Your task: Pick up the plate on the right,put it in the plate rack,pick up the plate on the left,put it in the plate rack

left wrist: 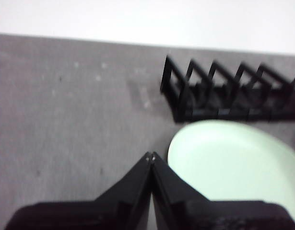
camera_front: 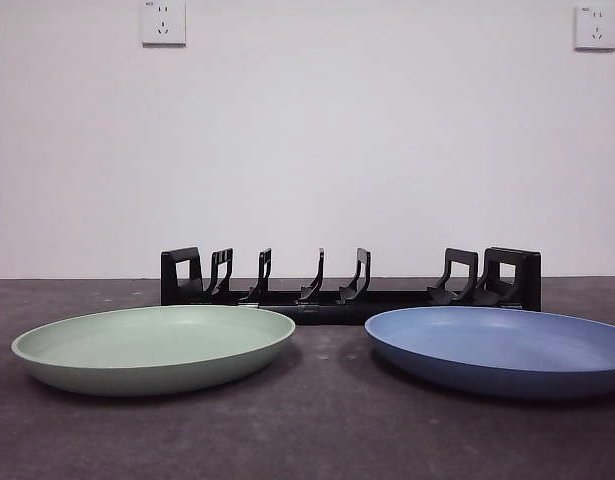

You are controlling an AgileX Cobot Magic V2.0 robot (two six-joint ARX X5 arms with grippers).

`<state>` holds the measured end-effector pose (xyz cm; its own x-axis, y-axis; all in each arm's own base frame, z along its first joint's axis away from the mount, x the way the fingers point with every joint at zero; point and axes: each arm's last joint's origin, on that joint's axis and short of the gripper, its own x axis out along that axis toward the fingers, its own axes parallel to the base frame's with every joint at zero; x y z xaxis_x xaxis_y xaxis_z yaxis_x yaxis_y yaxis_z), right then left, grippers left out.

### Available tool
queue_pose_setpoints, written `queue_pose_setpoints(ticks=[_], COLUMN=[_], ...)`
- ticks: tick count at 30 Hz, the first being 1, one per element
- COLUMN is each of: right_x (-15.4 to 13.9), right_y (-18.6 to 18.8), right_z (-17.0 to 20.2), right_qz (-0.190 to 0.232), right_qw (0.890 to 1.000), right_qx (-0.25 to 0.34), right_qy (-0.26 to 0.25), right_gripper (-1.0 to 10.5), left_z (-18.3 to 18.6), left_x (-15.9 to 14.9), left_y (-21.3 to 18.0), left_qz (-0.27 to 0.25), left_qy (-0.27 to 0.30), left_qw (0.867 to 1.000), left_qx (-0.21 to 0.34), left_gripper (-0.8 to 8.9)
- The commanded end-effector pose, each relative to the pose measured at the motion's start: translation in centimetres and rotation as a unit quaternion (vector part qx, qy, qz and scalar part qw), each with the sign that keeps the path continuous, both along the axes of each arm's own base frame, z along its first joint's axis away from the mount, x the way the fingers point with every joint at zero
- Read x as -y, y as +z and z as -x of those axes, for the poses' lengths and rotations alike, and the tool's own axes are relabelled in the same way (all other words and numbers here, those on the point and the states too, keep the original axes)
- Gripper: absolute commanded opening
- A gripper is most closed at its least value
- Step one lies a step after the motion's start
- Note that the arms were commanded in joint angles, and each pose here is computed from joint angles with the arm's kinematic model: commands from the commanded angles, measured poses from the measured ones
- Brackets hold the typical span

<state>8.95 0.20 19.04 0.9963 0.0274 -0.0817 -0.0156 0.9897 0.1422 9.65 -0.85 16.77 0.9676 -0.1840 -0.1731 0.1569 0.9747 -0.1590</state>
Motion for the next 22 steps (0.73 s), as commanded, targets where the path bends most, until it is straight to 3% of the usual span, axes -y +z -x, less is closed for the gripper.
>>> queue_pose_setpoints(ticks=[1,6,10,16,22], right_x=[0.0,-0.1,-0.3,-0.5,-0.6], right_y=[1.9,5.7,9.0,13.8,16.8], right_z=[0.2,0.0,-0.5,-1.3,-1.8], right_qz=[-0.032,-0.044,-0.038,0.020,0.076], right_qw=[0.999,0.999,0.998,0.992,0.978], right_qx=[0.015,0.010,-0.020,-0.085,-0.154], right_qy=[0.000,0.018,0.049,0.094,0.114], right_gripper=[-0.1,-0.1,-0.1,-0.1,-0.1], left_z=[0.2,0.2,0.0,-0.9,-1.3], left_x=[0.0,0.1,0.3,0.6,0.9], left_y=[1.8,5.5,8.6,13.1,16.9], left_qz=[0.018,0.027,0.028,0.011,-0.002], left_qy=[0.002,-0.024,-0.044,-0.107,-0.154], left_qw=[1.000,0.999,0.998,0.994,0.988], left_qx=[0.020,0.037,0.021,-0.006,-0.027], left_gripper=[-0.06,-0.06,-0.06,-0.06,-0.06])
